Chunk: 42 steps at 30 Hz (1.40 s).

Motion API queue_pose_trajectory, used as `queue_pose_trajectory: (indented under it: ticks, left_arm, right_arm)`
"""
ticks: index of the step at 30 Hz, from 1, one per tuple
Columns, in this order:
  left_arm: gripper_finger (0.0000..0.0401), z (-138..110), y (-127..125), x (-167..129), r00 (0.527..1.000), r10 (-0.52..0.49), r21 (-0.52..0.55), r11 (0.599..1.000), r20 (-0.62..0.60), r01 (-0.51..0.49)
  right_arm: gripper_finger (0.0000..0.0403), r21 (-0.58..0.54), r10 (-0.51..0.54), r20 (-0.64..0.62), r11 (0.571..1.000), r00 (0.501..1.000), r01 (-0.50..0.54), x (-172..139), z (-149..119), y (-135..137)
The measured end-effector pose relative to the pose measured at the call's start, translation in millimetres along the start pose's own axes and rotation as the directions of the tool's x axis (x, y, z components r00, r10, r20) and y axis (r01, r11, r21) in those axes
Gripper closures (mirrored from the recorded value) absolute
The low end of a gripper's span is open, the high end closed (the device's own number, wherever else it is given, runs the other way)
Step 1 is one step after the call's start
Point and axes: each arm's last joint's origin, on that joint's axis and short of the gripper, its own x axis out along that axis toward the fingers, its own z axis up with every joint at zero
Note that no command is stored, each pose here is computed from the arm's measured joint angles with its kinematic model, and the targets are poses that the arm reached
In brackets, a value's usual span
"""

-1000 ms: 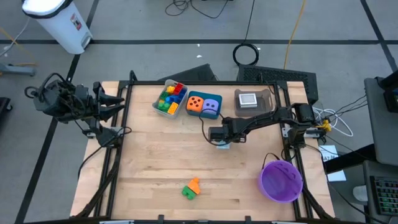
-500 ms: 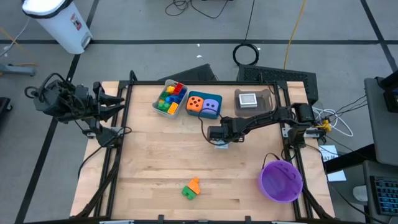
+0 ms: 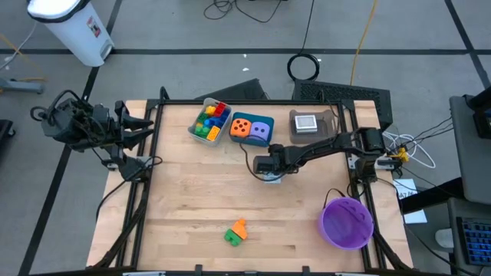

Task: Pick & Place Toys
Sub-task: Put the blue deck of cards into the black bin

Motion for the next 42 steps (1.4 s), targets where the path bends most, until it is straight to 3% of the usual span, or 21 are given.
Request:
queue_pose_trajectory:
  ticks: [6,19,42]
  left_arm:
    - [0.0274,0,0,0,1.000,0.001,0.000,1.000,0.000,-0.001]
    - [0.0274,0,0,0,1.000,0.018,0.002,1.000,0.001,-0.018]
    - [0.0274,0,1,0,0.999,0.043,0.000,0.999,0.006,-0.043]
  right_arm:
    - [0.0004,-0.058,0.056,-0.022,0.997,0.998,-0.057,6,-2,7]
    - [0.0009,-0.100,0.029,-0.025,0.995,0.999,-0.031,6,-3,4]
    - [0.0010,-0.126,-0.145,-0.030,0.982,0.989,0.140,6,-1,-12]
